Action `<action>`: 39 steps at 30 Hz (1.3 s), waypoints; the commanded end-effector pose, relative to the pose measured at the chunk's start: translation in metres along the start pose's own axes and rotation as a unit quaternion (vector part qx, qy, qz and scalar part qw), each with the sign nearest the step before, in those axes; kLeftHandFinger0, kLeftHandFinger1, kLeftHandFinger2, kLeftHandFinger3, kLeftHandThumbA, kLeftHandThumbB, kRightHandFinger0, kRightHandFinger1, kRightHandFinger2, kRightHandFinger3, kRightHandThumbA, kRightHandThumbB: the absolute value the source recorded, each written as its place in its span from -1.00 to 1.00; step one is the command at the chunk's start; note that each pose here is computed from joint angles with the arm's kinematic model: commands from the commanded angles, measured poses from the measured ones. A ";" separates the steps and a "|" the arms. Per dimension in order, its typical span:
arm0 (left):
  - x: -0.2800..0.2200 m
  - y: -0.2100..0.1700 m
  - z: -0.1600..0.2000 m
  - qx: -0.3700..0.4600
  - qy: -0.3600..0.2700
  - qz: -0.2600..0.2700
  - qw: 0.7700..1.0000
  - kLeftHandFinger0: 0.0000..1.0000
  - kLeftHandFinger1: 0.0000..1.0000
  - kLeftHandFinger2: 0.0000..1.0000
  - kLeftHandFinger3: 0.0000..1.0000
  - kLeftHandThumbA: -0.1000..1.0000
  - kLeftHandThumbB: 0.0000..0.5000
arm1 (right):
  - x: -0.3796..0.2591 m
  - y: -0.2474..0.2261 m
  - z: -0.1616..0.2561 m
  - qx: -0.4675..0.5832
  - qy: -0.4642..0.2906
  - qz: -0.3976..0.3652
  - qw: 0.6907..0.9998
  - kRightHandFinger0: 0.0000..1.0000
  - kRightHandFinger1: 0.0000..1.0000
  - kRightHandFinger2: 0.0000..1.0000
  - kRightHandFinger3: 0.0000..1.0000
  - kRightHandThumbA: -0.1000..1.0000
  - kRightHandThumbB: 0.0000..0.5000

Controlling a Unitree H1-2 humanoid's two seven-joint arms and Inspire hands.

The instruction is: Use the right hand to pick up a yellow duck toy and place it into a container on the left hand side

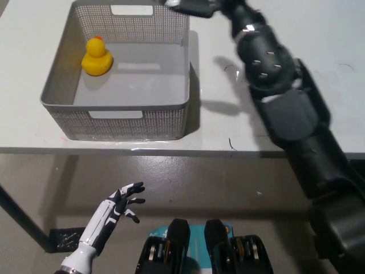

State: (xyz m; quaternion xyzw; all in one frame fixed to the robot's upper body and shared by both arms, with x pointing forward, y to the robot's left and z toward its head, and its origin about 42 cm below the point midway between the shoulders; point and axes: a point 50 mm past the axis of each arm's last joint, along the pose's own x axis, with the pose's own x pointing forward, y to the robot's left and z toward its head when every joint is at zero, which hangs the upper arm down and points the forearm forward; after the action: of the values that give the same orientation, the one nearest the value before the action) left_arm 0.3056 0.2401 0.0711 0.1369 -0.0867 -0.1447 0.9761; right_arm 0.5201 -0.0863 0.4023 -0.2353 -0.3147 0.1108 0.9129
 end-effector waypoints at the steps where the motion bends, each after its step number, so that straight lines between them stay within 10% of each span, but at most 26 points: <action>1: 0.020 0.010 0.020 0.015 -0.046 -0.003 0.999 -0.06 0.46 0.66 0.72 1.00 1.00 | -0.101 -0.210 0.171 -0.015 -0.284 -0.181 0.941 1.00 1.00 1.00 1.00 0.96 0.50; 4: 0.021 0.010 0.021 0.010 -0.047 -0.001 0.999 -0.06 0.46 0.67 0.72 1.00 1.00 | -0.133 -0.224 0.177 -0.001 -0.293 -0.189 0.937 1.00 1.00 1.00 1.00 0.92 0.62; 10: 0.028 0.008 0.022 0.005 -0.064 0.007 0.998 -0.06 0.44 0.68 0.79 1.00 1.00 | -0.214 -0.195 0.171 0.057 -0.345 -0.136 0.927 1.00 1.00 1.00 1.00 1.00 0.26; 13: 0.028 0.012 0.023 -0.001 -0.074 0.012 0.997 0.03 0.50 0.72 0.94 1.00 1.00 | -0.255 -0.162 0.159 0.102 -0.334 -0.114 0.930 1.00 1.00 1.00 1.00 0.90 0.71; 15: 0.029 0.013 0.023 -0.008 -0.077 0.016 0.997 0.15 0.59 0.77 1.00 1.00 1.00 | -0.270 -0.144 0.150 0.143 -0.312 -0.104 0.934 1.00 1.00 1.00 1.00 0.86 0.62; 16: 0.029 0.013 0.022 -0.011 -0.077 0.018 0.997 0.27 0.69 0.83 1.00 1.00 1.00 | -0.279 -0.129 0.141 0.191 -0.290 -0.075 0.935 1.00 1.00 1.00 1.00 0.84 0.34; 18: 0.031 0.016 0.023 -0.019 -0.079 0.024 0.996 0.36 0.80 0.91 1.00 1.00 1.00 | -0.293 -0.106 0.125 0.213 -0.230 -0.071 0.947 1.00 1.00 1.00 1.00 0.92 0.64; 24: 0.037 0.027 0.029 -0.034 -0.093 0.038 0.994 0.99 1.00 1.00 1.00 1.00 1.00 | -0.317 -0.048 0.062 0.239 -0.094 -0.049 0.965 1.00 1.00 1.00 1.00 1.00 0.30; 39: 0.039 0.050 0.035 -0.028 -0.092 0.078 0.992 1.00 1.00 1.00 1.00 1.00 1.00 | -0.359 0.077 -0.072 0.360 0.148 -0.003 0.921 1.00 1.00 1.00 1.00 1.00 -0.19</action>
State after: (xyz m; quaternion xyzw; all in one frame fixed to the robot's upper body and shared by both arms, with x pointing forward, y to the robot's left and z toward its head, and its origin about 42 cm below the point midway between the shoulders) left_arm 0.3450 0.2592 0.1098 0.1001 -0.1469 -0.0930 0.9797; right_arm 0.2756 -0.1826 0.1310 0.0436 -0.0811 0.1485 0.9846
